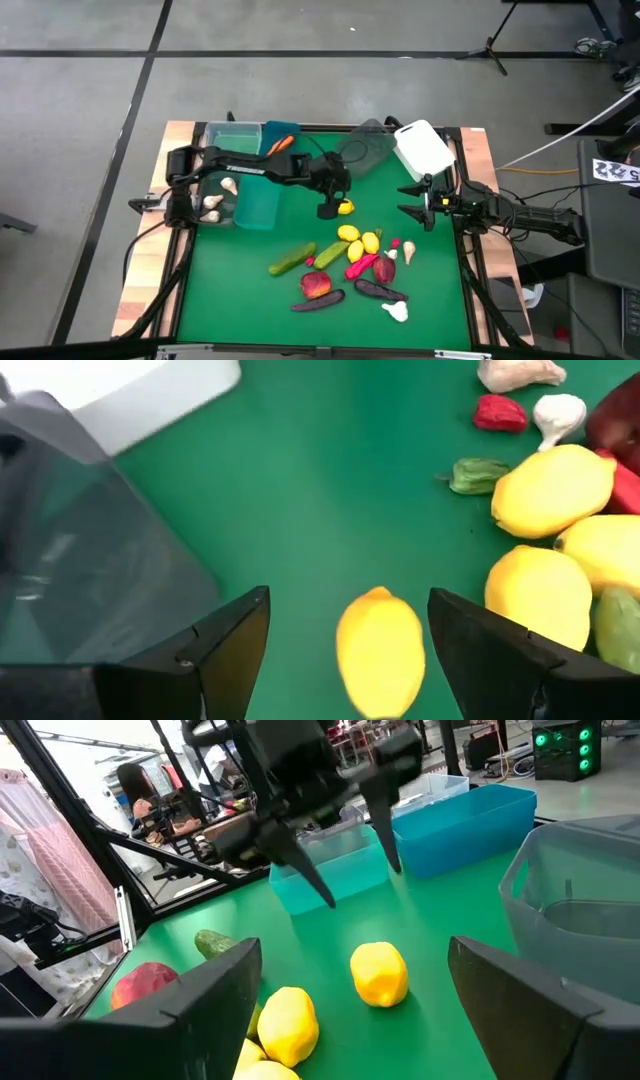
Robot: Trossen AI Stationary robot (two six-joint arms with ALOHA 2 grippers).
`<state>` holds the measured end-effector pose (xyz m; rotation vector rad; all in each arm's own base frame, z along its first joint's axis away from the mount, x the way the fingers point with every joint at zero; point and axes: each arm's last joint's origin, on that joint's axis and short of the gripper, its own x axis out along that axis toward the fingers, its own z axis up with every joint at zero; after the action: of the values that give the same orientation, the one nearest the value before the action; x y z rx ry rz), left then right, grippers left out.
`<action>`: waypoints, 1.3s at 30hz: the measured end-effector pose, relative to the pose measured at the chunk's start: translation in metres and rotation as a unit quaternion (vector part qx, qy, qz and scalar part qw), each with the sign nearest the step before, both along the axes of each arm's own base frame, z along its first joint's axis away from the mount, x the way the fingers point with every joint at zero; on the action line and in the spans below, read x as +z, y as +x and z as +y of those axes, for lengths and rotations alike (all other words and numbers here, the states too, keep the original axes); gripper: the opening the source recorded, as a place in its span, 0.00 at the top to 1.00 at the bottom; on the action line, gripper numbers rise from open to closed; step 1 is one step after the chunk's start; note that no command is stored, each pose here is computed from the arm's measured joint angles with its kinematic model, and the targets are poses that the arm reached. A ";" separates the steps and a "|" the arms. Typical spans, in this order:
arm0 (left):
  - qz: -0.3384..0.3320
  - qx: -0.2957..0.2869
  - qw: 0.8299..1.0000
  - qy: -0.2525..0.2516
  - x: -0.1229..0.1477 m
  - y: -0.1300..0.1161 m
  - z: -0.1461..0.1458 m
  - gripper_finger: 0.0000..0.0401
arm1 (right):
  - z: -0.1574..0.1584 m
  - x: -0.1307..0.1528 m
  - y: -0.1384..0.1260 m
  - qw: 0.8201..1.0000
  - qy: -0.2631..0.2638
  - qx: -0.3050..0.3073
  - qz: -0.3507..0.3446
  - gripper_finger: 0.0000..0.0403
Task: Sort produce into baskets
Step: Put the yellow lemon into the transparent bin
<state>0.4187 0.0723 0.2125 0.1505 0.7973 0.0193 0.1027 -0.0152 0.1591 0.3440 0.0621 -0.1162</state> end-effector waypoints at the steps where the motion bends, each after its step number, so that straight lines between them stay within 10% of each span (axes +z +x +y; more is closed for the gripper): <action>1: 0.003 0.002 1.000 -0.010 -0.004 0.001 0.002 0.33 | 0.000 0.000 0.000 1.000 0.000 0.000 0.000 0.21; 25: 0.073 -0.011 0.995 -0.071 -0.075 0.014 0.004 0.34 | 0.000 0.000 0.000 1.000 0.000 0.000 0.000 0.21; 39: 0.083 0.041 0.989 -0.115 -0.075 0.012 0.004 0.56 | 0.000 0.000 0.000 1.000 0.000 0.000 0.000 0.21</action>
<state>0.4307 0.0762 0.1374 -0.1005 0.9647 -0.0069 0.1027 -0.0152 0.1591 0.3433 0.0623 -0.1163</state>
